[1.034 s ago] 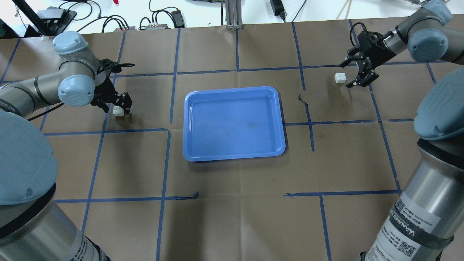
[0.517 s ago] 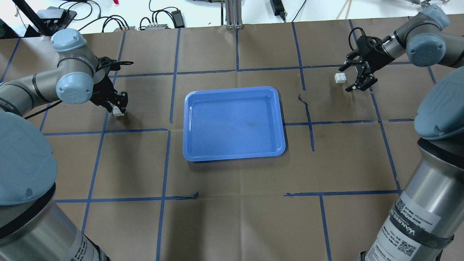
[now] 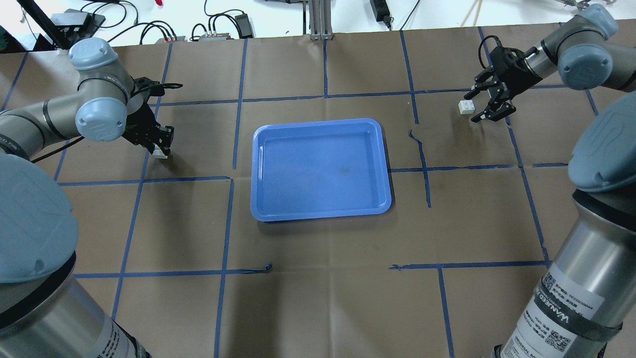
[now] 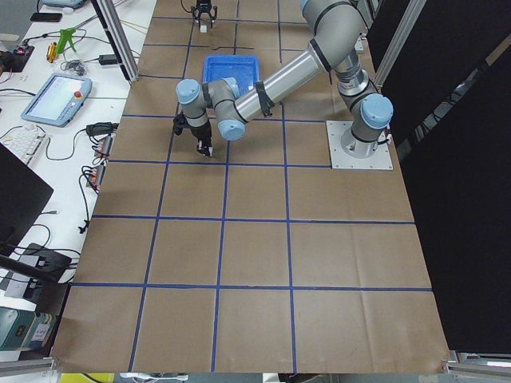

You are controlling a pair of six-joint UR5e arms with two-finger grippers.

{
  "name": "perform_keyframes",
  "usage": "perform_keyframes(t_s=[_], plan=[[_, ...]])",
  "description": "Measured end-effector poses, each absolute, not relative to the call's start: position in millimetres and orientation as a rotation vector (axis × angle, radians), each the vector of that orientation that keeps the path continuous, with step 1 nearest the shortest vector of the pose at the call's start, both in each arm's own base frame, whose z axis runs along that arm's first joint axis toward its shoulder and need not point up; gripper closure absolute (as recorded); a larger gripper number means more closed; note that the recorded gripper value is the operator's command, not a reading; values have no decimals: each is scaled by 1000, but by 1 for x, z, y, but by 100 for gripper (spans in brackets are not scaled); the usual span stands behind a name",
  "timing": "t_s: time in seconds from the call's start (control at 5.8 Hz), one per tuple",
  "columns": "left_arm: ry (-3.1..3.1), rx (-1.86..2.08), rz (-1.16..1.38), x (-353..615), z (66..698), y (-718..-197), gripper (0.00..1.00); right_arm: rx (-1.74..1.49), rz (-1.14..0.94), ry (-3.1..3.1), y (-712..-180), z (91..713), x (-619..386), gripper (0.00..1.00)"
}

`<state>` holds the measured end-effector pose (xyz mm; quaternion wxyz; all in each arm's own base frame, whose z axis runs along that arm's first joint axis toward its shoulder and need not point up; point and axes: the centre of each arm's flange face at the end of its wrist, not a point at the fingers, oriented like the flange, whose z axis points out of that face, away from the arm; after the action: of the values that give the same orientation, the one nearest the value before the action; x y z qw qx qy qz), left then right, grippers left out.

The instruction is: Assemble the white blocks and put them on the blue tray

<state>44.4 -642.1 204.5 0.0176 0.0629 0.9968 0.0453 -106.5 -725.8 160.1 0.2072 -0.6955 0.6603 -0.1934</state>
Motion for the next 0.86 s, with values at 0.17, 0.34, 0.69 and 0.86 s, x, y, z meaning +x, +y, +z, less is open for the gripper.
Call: perform_keyframes(t_s=[0.17, 0.34, 0.69, 0.86], plan=[[3091, 271, 145, 12, 225, -634, 89, -1939, -539, 1837, -726, 160, -106, 59], [3072, 403, 141, -43, 243, -626, 89, -1946, -541, 1837, -727, 162, -106, 66], [2993, 772, 141, -171, 252, -599, 89, -1972, -556, 1844, -730, 168, -107, 70], [2930, 974, 139, -228, 254, -578, 89, -1983, -567, 1856, -733, 179, -109, 71]])
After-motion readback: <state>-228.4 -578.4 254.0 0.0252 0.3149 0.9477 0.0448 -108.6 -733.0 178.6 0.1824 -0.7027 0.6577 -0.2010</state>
